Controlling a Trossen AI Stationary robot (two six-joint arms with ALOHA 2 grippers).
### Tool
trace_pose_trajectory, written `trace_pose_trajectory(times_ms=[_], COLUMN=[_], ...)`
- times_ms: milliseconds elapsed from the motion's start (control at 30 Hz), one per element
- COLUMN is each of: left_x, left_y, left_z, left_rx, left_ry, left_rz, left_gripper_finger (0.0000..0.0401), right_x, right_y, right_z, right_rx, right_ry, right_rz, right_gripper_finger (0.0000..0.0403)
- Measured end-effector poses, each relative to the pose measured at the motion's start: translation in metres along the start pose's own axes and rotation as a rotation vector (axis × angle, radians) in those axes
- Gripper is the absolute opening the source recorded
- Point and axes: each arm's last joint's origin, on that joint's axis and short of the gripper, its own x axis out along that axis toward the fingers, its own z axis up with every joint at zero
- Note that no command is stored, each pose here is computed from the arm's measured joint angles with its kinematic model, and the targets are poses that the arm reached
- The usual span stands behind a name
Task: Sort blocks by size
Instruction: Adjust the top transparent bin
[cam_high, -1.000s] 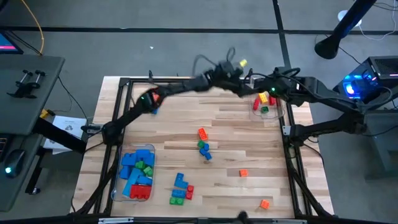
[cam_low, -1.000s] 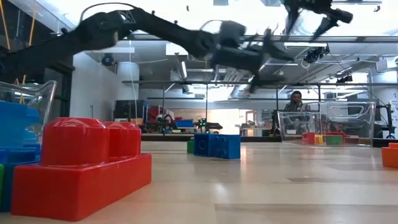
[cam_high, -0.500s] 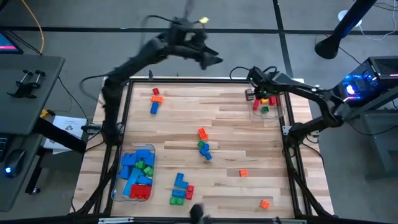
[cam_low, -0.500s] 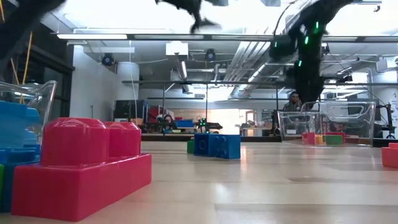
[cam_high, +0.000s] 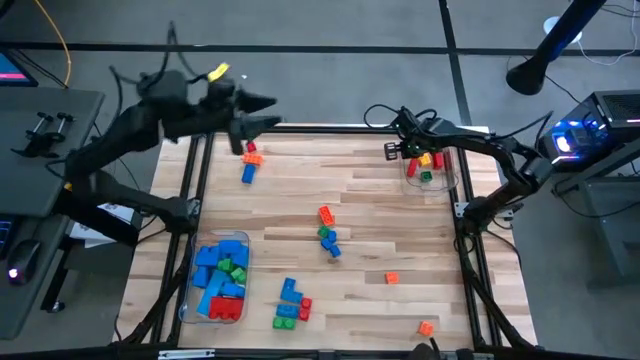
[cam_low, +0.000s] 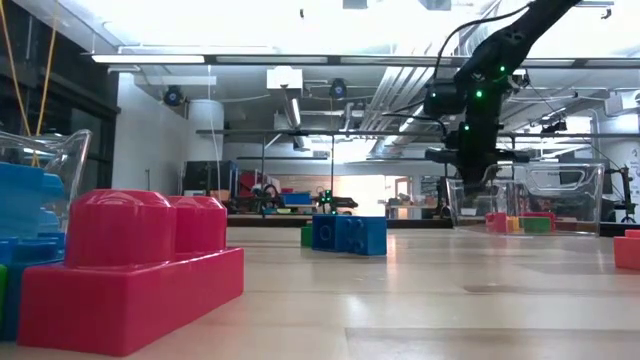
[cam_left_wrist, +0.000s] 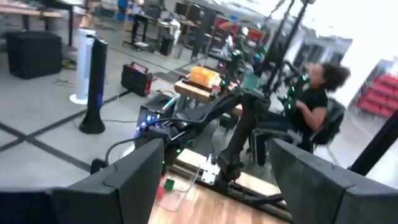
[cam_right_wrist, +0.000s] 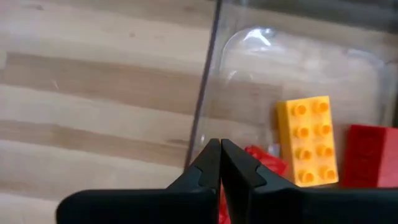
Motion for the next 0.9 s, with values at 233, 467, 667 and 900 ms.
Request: trace_pose_trajectory(times_ms=[233,467,667,900], left_x=[-0.043,-0.051,-0.05,-0.052], left_y=[0.001,0.006,0.006,0.006], left_z=[-0.026,-0.038,-0.039,-0.039], left_rx=[-0.085,-0.1,-0.05,-0.025], left_ry=[-0.042,-0.038,-0.032,-0.027], left_rz=[0.072,0.096,0.099,0.1], left_gripper_finger=[0.0278,0.0278,0.0278,0.0278], right_x=[0.002,-0.003,-0.013,-0.041], right_y=[0.014,0.033,0.039,0.023], right_z=[-0.005,-0.011,-0.013,-0.032], right_rx=[0.035,0.117,0.105,-0.158], right_ry=[-0.001,-0.033,-0.034,0.227], right_rz=[0.044,0.123,0.097,-0.114], right_gripper_finger=[0.0001,0.0001,0.0,0.0])
